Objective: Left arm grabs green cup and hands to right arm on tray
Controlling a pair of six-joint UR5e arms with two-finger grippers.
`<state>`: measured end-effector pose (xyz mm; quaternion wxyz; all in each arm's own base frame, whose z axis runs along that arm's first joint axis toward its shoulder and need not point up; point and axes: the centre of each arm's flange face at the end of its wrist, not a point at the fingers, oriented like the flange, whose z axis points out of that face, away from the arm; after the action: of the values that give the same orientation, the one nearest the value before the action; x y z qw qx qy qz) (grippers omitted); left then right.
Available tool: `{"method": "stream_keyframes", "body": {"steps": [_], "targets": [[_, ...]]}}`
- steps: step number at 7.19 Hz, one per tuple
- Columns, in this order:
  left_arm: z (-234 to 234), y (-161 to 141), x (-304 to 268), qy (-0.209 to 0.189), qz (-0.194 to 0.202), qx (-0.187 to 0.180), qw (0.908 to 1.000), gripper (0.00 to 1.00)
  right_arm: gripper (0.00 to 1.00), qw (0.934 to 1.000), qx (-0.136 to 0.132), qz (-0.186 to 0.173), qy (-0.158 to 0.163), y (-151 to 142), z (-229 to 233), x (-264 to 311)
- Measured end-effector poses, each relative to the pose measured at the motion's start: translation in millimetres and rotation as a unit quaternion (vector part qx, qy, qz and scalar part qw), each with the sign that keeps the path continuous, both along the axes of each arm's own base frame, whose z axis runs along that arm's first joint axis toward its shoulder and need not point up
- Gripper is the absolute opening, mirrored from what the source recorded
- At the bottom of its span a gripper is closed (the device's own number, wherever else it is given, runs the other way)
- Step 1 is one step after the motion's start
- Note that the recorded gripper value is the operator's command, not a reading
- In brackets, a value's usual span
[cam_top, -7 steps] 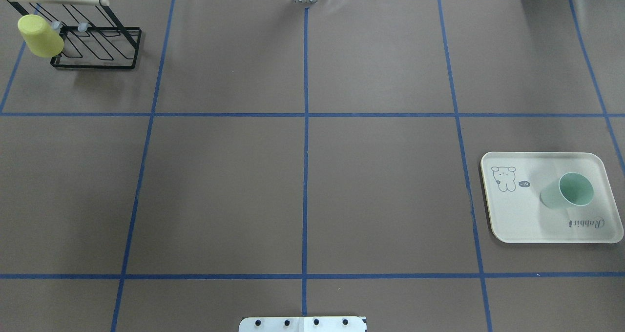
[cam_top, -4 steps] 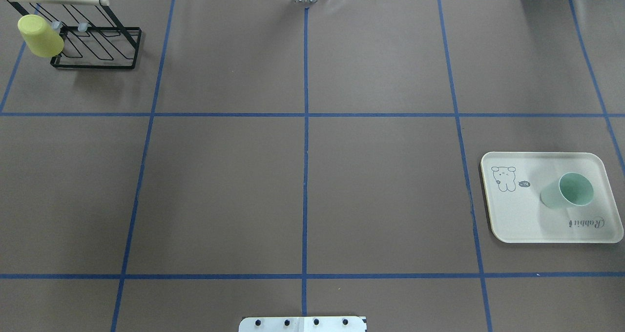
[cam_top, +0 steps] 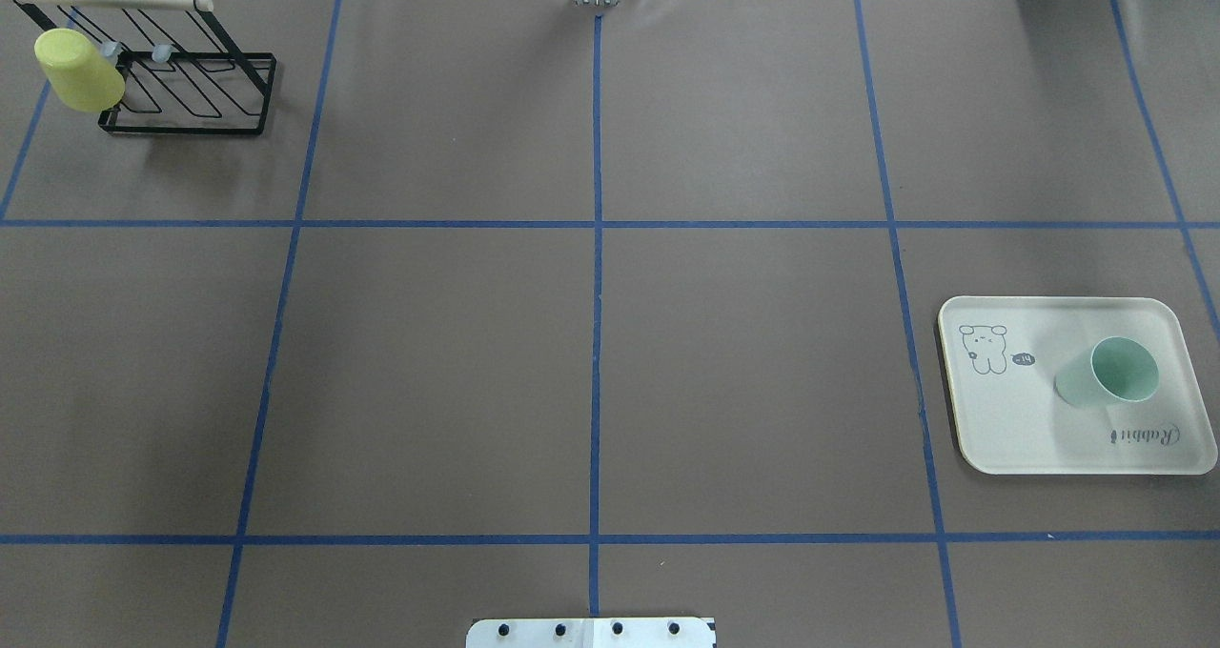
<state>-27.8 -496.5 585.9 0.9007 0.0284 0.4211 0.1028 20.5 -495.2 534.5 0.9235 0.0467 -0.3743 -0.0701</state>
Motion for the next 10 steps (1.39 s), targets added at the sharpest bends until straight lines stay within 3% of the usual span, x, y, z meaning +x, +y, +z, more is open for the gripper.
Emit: {"method": "stream_keyframes", "body": {"steps": [6, 10], "targets": [[-2, 2, -6, -0.009, -0.006, 0.004, 0.9999, 1.0, 1.0, 0.9996, 0.0, 0.008, 0.027, 2, 6, 4], [7, 7, -7, -0.01, -0.004, -0.003, 0.9999, 1.0, 1.0, 0.9996, -0.01, 0.005, 0.025, 5, 14, 0]]}}
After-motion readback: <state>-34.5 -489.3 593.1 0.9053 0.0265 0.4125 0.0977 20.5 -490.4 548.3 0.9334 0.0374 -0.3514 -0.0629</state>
